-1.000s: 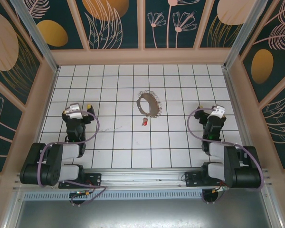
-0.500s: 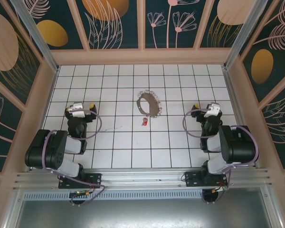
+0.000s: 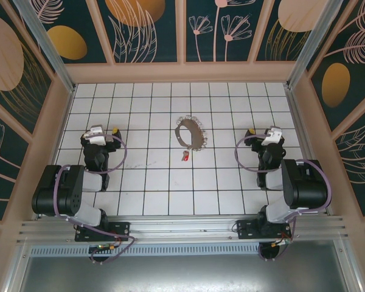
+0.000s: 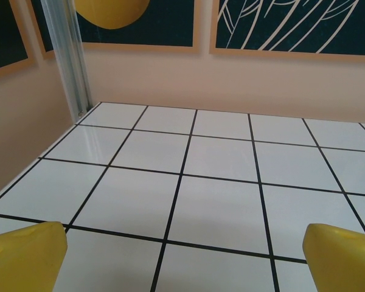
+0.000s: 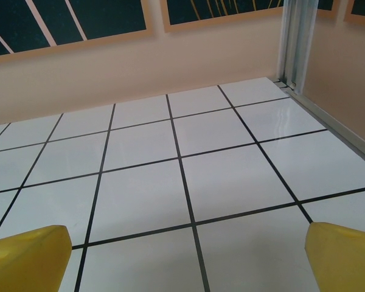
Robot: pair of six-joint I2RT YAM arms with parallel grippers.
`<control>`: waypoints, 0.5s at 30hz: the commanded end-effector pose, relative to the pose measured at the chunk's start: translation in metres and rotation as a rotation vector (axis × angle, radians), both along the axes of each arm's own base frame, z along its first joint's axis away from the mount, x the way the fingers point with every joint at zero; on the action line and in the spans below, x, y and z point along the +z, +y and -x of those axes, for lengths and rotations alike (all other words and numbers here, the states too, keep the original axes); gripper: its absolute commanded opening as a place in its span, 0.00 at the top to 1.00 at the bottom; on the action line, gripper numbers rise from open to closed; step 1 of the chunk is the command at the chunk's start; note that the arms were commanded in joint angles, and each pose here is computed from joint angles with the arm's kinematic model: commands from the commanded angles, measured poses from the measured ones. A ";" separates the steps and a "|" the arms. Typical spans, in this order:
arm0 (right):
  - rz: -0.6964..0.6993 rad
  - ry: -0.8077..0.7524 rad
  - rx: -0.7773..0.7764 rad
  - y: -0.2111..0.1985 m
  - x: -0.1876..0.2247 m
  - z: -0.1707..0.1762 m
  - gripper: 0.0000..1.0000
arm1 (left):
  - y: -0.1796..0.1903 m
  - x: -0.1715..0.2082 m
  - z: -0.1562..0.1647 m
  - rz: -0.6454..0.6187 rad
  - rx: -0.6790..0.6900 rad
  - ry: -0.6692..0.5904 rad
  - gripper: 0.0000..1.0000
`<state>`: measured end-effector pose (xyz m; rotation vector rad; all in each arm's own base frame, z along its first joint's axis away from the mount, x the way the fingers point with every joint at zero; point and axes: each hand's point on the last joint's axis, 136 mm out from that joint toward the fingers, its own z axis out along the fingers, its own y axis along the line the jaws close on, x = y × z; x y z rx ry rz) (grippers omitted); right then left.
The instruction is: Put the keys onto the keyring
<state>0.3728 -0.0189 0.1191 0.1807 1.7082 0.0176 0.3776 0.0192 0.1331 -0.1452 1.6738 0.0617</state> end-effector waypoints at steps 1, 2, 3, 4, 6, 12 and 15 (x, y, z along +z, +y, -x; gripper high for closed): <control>0.011 -0.015 -0.005 0.000 0.004 -0.002 0.01 | 0.003 0.002 0.001 0.015 0.014 -0.014 0.02; 0.011 -0.013 -0.004 0.000 0.004 -0.002 0.01 | 0.003 0.002 0.001 0.015 0.014 -0.014 0.02; 0.011 -0.013 -0.003 0.000 0.004 -0.002 0.01 | 0.003 0.002 0.001 0.015 0.015 -0.014 0.01; 0.011 -0.013 -0.004 0.000 0.004 -0.002 0.01 | 0.004 0.002 0.000 0.017 0.019 -0.014 0.01; 0.009 -0.013 -0.005 0.000 0.004 -0.002 0.01 | 0.004 0.001 0.001 0.017 0.020 -0.012 0.01; 0.001 -0.007 0.008 0.000 0.003 -0.003 0.01 | 0.004 0.003 0.001 0.018 0.019 -0.018 0.01; 0.006 -0.007 0.025 0.002 0.003 -0.003 0.01 | 0.003 0.004 0.002 0.018 0.017 -0.021 0.01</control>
